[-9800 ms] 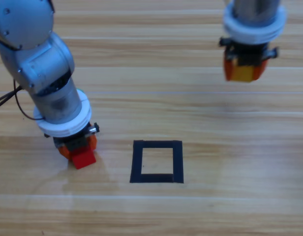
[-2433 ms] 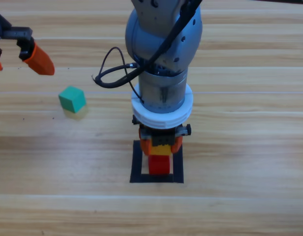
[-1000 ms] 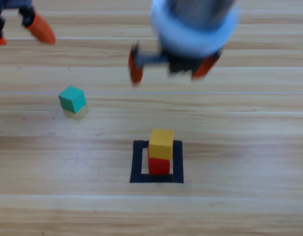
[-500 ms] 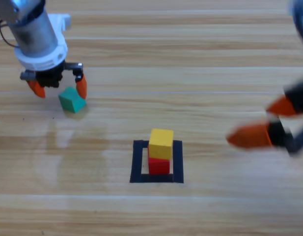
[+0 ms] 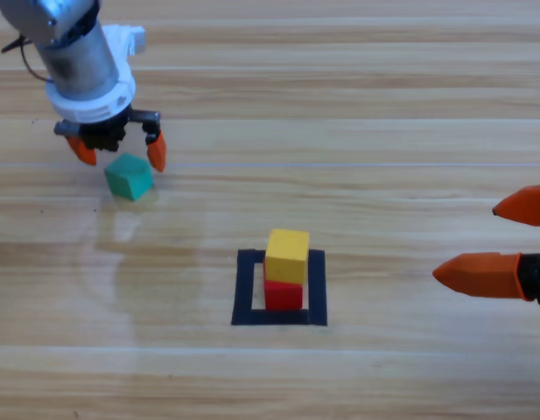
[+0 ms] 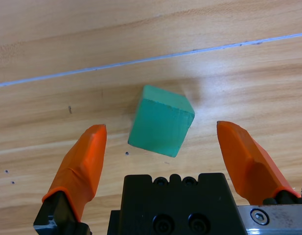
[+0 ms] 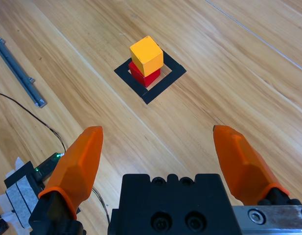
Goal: Stack the blocks in the rectangular block: red at the bottom, yellow in the middle, green on top
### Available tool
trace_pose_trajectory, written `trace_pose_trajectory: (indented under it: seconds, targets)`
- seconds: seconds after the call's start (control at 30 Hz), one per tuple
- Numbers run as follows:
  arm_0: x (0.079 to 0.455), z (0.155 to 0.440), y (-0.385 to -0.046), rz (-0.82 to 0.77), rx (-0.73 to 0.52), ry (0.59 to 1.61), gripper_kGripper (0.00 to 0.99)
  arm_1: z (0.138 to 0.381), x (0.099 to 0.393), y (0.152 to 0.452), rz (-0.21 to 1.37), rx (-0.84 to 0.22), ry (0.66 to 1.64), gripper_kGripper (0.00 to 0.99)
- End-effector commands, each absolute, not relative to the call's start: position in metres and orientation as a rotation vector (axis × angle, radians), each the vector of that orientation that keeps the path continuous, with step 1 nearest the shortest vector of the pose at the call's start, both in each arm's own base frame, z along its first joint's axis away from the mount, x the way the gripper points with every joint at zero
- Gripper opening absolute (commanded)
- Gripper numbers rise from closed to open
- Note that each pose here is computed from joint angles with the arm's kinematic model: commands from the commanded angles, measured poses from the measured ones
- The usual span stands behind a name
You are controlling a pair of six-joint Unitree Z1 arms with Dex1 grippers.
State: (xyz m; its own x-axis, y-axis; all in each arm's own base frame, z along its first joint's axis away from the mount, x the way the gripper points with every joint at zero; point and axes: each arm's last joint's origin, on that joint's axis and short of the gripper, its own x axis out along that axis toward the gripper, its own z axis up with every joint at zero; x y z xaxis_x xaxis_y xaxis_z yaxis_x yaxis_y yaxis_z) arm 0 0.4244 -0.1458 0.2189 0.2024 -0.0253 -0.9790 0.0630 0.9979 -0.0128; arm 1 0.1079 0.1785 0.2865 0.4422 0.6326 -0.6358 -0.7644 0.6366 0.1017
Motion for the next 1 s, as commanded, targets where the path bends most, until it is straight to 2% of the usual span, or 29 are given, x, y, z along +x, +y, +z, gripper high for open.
trace_pose_trajectory:
  seconds: [0.03,0.53,0.63,0.73,0.83,0.87,0.9,0.97,1.0]
  targets:
    - [0.435,0.19,-0.143,-0.072,0.089,1.409,0.942,0.284,0.114,0.177,0.84,-0.204,0.688,0.99]
    - [0.436,0.159,-0.146,-0.062,0.148,1.457,0.942,0.282,0.114,0.178,0.84,-0.21,0.702,0.99]
    - [0.437,0.154,-0.148,-0.063,0.151,1.455,0.908,0.282,0.114,0.179,0.84,-0.211,0.703,0.99]
    - [0.439,0.146,-0.15,-0.064,0.156,1.464,0.805,0.282,0.114,0.178,0.839,-0.212,0.704,0.99]
    - [0.439,0.142,-0.151,-0.059,0.166,1.469,0.583,0.282,0.114,0.178,0.839,-0.212,0.704,0.99]
    - [0.439,0.141,-0.151,-0.055,0.169,1.469,0.437,0.281,0.114,0.179,0.84,-0.212,0.706,0.99]
    - [0.439,0.143,-0.15,-0.052,0.172,1.466,0.354,0.281,0.114,0.179,0.84,-0.213,0.707,0.99]
    - [0.438,0.143,-0.149,-0.049,0.179,1.466,0.235,0.281,0.114,0.179,0.839,-0.215,0.71,0.99]
    - [0.436,0.143,-0.149,-0.049,0.18,1.469,0.212,0.281,0.114,0.179,0.839,-0.215,0.71,0.99]
